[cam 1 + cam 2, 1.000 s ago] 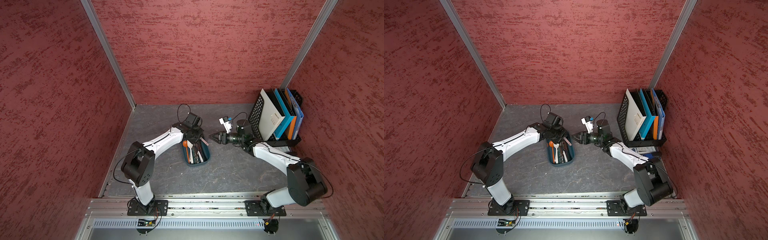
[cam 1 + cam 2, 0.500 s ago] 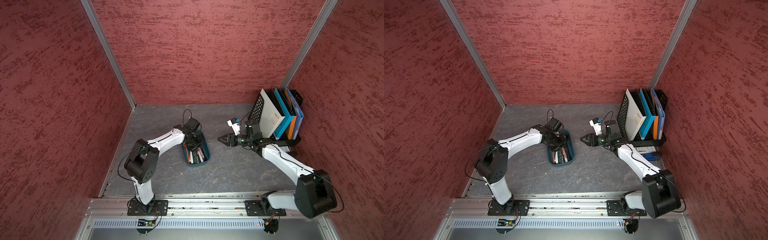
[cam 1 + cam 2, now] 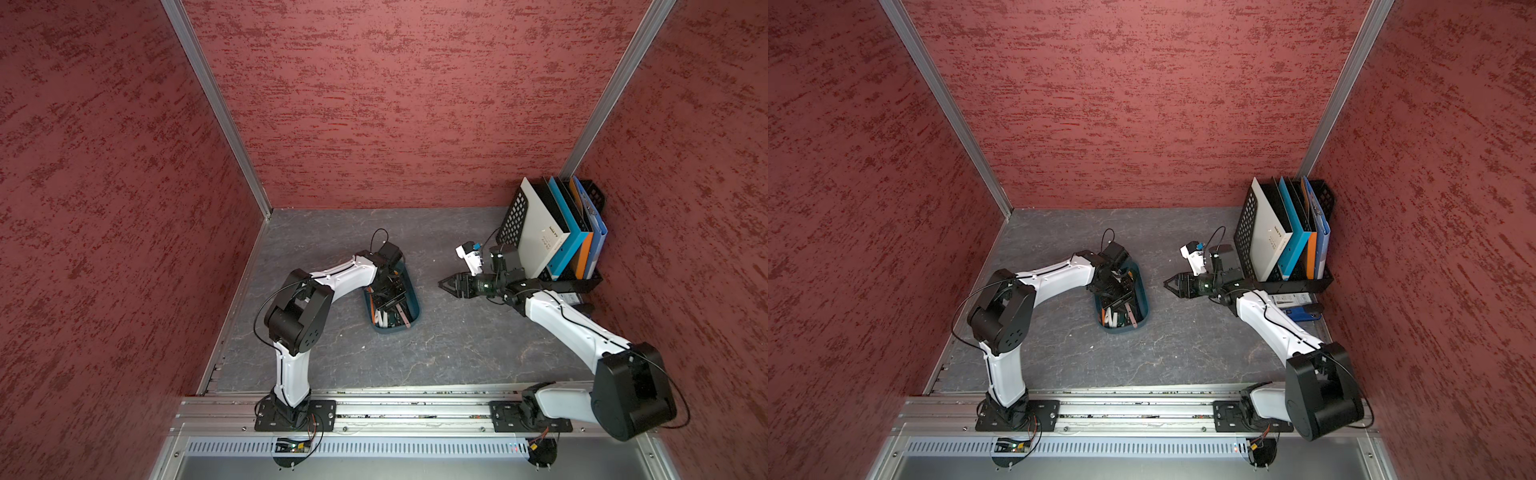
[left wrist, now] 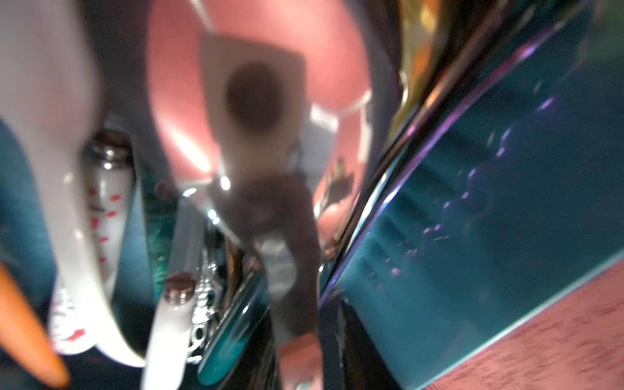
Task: Put the spoon into the storage box
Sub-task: Place the spoon in the storage box.
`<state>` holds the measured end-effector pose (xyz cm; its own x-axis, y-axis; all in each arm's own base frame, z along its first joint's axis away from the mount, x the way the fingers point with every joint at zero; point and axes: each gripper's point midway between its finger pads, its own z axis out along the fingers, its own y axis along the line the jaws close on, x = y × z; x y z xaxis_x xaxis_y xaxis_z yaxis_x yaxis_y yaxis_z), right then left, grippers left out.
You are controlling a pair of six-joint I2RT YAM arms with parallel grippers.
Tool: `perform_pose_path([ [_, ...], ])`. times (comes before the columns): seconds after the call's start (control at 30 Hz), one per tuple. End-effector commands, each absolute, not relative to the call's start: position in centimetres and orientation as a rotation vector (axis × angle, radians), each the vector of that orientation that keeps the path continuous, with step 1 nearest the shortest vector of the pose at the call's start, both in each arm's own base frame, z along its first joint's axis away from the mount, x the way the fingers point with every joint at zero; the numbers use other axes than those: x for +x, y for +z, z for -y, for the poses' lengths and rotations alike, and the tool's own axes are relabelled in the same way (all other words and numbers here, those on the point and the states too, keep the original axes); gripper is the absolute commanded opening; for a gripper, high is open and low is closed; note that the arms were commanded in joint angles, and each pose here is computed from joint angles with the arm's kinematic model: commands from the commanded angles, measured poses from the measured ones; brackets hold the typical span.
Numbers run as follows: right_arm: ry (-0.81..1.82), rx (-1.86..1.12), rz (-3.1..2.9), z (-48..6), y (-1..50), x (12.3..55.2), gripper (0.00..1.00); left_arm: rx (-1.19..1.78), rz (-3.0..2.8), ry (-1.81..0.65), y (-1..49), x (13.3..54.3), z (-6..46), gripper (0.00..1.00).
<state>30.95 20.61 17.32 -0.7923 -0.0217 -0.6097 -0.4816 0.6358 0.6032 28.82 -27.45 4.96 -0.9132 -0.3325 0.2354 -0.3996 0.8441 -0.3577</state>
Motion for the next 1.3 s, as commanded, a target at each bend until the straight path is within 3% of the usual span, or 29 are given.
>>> perform_pose_path([
  [0.0, 1.040, -0.400, -2.300, -20.2, 16.9, 30.9, 0.58, 0.542, 2.877, 0.499, 4.9, 28.4, 26.6, 0.45],
  [0.4, 0.975, -0.453, -2.321, -19.9, 17.4, 31.4, 0.58, 0.381, 3.097, 0.449, 9.7, 29.6, 26.6, 0.51],
  [0.57, 0.990, -0.471, -2.321, -20.2, 17.7, 31.5, 0.58, 0.387, 3.012, 0.488, 7.8, 29.0, 26.5, 0.48],
  [0.77, 0.983, -0.467, -2.331, -19.9, 17.3, 31.1, 0.58, 0.359, 2.981, 0.487, 6.6, 28.9, 27.0, 0.36],
  [1.0, 0.995, -0.453, -2.345, -20.0, 16.8, 31.2, 0.58, 0.354, 2.962, 0.468, 5.9, 28.9, 27.0, 0.10],
  [1.27, 0.998, -0.462, -2.351, -20.1, 16.5, 31.4, 0.58, 0.355, 2.985, 0.455, 6.2, 29.8, 26.4, 0.05],
])
